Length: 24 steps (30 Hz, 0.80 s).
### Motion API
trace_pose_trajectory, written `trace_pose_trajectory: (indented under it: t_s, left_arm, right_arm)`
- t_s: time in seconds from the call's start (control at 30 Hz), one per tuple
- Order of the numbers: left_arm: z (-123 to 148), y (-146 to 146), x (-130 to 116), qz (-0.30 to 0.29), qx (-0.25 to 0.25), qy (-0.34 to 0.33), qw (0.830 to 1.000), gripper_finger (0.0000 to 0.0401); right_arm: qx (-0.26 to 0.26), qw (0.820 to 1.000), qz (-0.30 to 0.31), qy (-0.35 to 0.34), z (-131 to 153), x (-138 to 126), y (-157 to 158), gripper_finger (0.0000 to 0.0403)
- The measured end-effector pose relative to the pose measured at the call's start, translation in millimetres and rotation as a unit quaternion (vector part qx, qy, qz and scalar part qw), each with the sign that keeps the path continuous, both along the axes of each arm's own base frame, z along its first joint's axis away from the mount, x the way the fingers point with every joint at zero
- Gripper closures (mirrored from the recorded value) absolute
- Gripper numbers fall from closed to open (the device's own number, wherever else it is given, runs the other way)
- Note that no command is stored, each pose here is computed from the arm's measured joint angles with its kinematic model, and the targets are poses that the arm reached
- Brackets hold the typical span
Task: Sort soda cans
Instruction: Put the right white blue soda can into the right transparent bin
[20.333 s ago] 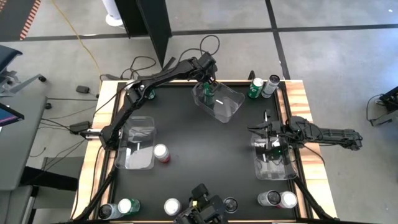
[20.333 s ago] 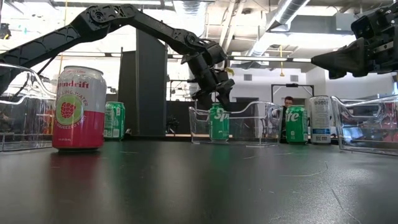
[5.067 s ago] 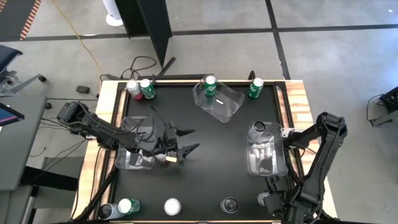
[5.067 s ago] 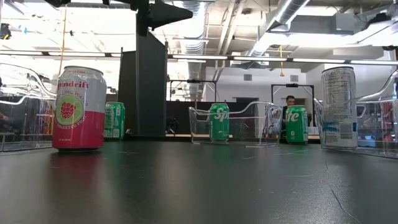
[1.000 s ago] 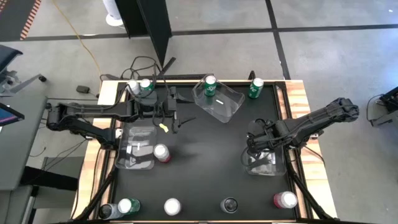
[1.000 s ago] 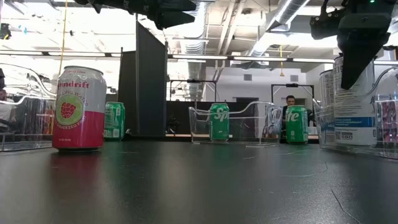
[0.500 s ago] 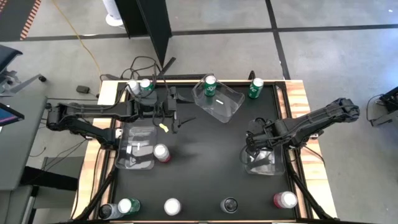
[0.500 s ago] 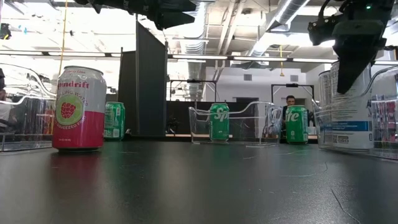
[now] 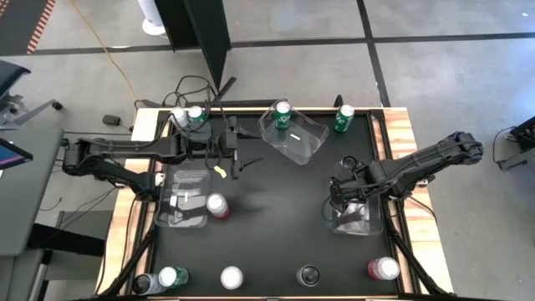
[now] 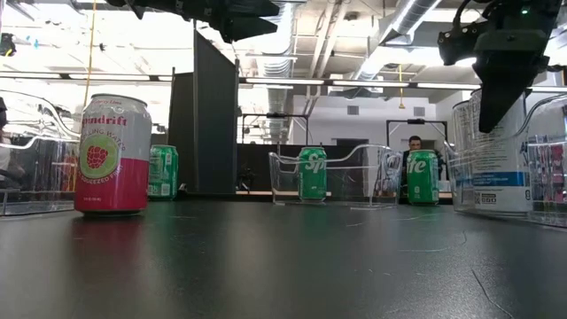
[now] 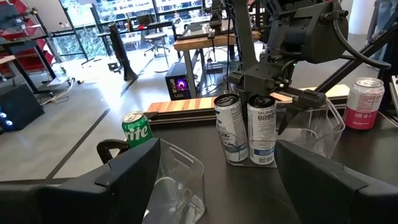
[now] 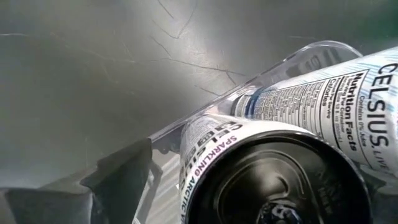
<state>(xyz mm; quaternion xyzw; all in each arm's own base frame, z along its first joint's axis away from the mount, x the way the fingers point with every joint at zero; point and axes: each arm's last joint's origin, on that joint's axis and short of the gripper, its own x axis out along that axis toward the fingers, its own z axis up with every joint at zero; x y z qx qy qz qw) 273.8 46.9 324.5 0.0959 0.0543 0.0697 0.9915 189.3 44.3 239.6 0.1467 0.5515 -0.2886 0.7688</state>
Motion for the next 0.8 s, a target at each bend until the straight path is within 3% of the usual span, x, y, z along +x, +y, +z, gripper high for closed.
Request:
trace_pose_trajectory:
  t_s: [0.8]
  left_arm:
    - [-0.2, -0.5, 0.1, -0.009, -0.001, 0.001, 1.0, 0.0092]
  right_arm:
    - [0.01, 0.996, -0.088, -0.012, -0.3, -3.9, 0.7, 0.0003]
